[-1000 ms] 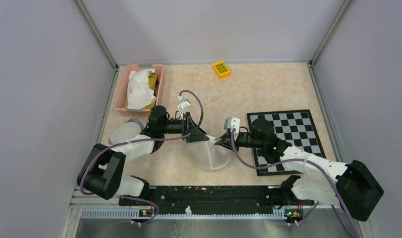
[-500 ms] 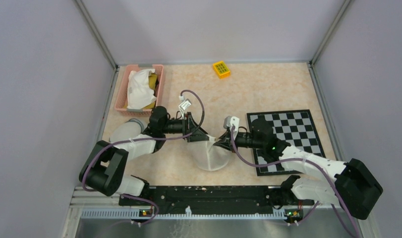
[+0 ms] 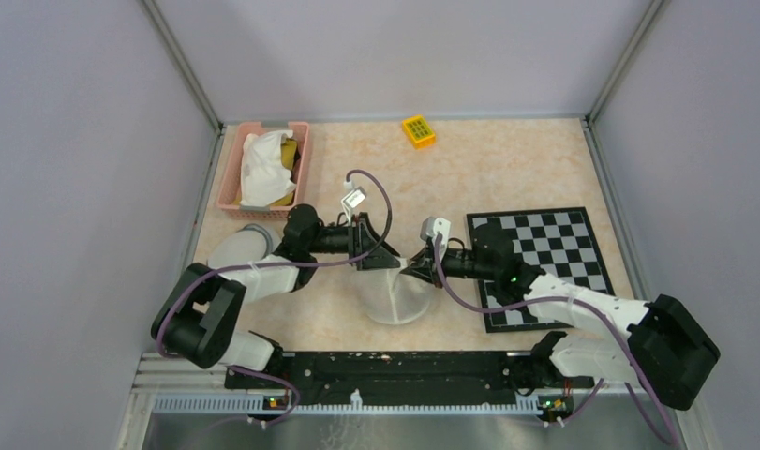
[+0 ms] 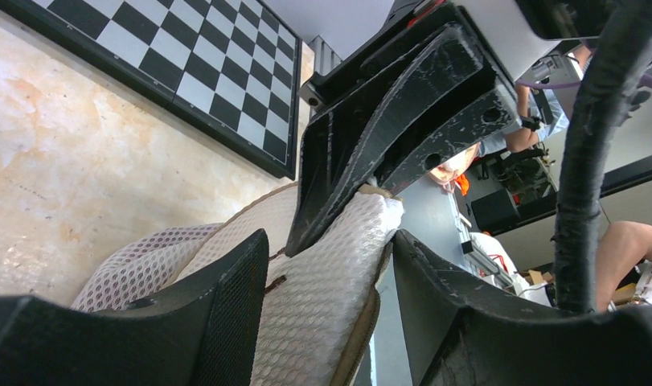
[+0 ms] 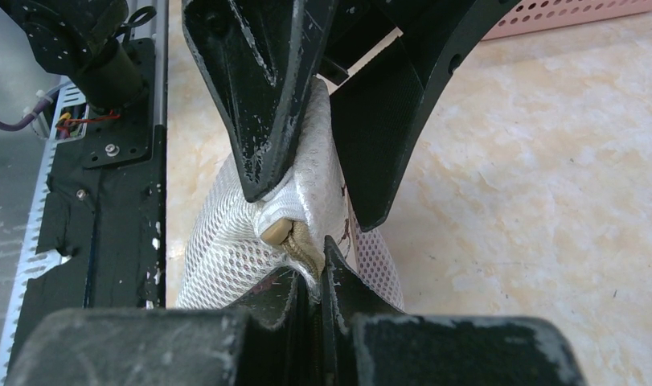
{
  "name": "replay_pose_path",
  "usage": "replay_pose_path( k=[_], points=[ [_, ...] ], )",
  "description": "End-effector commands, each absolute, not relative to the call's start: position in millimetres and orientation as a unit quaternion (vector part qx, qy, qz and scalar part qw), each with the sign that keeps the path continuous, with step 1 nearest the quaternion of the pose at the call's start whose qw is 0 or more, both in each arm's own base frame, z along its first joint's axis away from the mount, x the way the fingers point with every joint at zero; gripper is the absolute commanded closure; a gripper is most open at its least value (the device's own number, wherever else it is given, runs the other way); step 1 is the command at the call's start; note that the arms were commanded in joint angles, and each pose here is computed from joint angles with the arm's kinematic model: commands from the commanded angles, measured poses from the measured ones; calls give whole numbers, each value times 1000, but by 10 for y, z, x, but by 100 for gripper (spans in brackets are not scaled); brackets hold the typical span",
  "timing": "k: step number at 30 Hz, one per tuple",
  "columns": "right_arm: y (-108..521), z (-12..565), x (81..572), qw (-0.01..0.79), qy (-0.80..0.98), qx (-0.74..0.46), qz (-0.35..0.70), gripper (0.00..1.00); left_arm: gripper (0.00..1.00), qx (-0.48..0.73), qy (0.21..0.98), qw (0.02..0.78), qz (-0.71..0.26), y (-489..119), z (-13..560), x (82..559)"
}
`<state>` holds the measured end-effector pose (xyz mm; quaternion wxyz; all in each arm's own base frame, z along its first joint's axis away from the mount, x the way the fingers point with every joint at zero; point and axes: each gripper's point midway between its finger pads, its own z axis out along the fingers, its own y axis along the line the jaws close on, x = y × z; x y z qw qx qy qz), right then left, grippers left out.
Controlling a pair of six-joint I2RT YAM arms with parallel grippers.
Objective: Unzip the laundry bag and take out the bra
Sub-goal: Unzip the laundry bag at the center of the board.
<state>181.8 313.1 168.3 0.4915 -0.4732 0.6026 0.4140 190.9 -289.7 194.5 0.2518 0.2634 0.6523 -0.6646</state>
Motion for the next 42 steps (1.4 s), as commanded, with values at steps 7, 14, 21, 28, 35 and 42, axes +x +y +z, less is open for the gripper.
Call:
replay_pose_path(
  k=[7, 14, 21, 28, 35, 42],
  points=[
    [3285, 2079, 1875, 528, 568, -470, 421, 100, 44, 258, 640, 274, -670, -2852, 2092, 1993],
    [3244, 2047, 1870, 528, 575, -466, 417, 100, 51, 263, 677, 316, -611, -2600, 1905, 2078],
    [3255, 2082, 1875, 528, 576, -461, 421, 100, 47, 246, 698, 313, -596, -2597, 1786, 2149],
    [3278, 2118, 1900, 527, 586, -438, 432, 100, 41, 245, 694, 318, -598, -2719, 1794, 2142],
    [3335, 2090, 1852, 517, 593, -430, 443, 100, 46, 218, 690, 318, -612, -2850, 1853, 2253],
    [3349, 1994, 1808, 507, 595, -438, 444, 100, 49, 267, 629, 302, -665, -2999, 2123, 1983]
  ],
)
